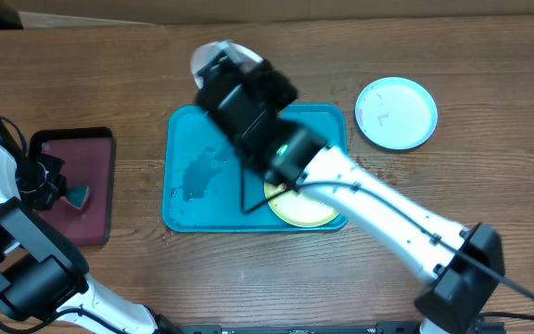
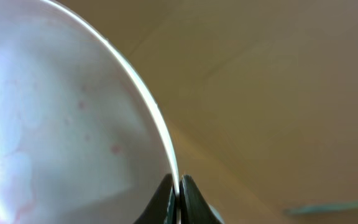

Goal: Clean dirty plates on tray and stack at the side
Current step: 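Lift the white plate with the right gripper onto the light-blue plate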

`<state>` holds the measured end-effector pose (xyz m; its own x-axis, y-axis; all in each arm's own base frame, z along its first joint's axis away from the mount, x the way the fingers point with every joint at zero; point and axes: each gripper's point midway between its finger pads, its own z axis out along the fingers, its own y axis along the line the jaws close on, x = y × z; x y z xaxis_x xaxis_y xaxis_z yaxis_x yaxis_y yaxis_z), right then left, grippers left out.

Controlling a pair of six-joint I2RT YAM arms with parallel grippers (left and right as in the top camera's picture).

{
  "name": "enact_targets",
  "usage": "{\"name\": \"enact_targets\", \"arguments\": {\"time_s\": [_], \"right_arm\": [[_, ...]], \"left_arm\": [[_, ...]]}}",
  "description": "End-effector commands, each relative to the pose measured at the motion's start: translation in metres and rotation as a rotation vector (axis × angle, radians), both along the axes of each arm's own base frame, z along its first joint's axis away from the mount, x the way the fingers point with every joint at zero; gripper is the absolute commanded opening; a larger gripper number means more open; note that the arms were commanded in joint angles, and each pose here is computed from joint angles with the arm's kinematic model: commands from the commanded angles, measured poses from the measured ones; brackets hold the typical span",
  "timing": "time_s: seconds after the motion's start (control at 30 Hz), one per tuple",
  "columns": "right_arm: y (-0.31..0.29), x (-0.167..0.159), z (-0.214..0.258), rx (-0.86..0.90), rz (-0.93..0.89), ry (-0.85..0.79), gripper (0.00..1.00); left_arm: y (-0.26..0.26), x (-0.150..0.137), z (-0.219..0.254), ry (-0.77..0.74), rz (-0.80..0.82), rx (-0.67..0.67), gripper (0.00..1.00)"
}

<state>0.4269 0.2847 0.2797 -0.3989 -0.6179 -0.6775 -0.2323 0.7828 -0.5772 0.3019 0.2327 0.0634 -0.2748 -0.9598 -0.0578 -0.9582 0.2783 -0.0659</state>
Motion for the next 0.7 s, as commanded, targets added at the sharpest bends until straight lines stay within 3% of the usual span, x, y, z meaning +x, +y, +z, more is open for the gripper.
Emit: {"name": "enact_targets", "arguments": {"time_s": [0.0,0.17,0.3,0.43,0.67], "right_arm": [[-0.009,0.015,-0.024,0.521,-0.046,0.245,0.04],[-0.104,0.045,-0.050,0.801,-0.231,0.462,0.04],[-0.208,0.052,-0.067,0.862,-0.453,0.500,0.04],[-0.317,0.039,-0.092,0.919,-0.724,0.491,0.04],[-0.371,0.027,-0.139,0.963,-0.839,0.474,0.04]], "left_arm": [[-0.001,-0.001,-0.004,0.006,-0.017,-0.013,0.04],[-0.002,-0.001,-0.004,0.004,-0.017,-0.017,0.04],[-0.010,0.005,-0.003,-0.030,-0.022,-0.063,0.04],[-0.011,0.007,-0.003,-0.039,-0.023,-0.071,0.04],[-0.011,0.007,-0.003,-0.041,-0.025,-0.070,0.04]]}}
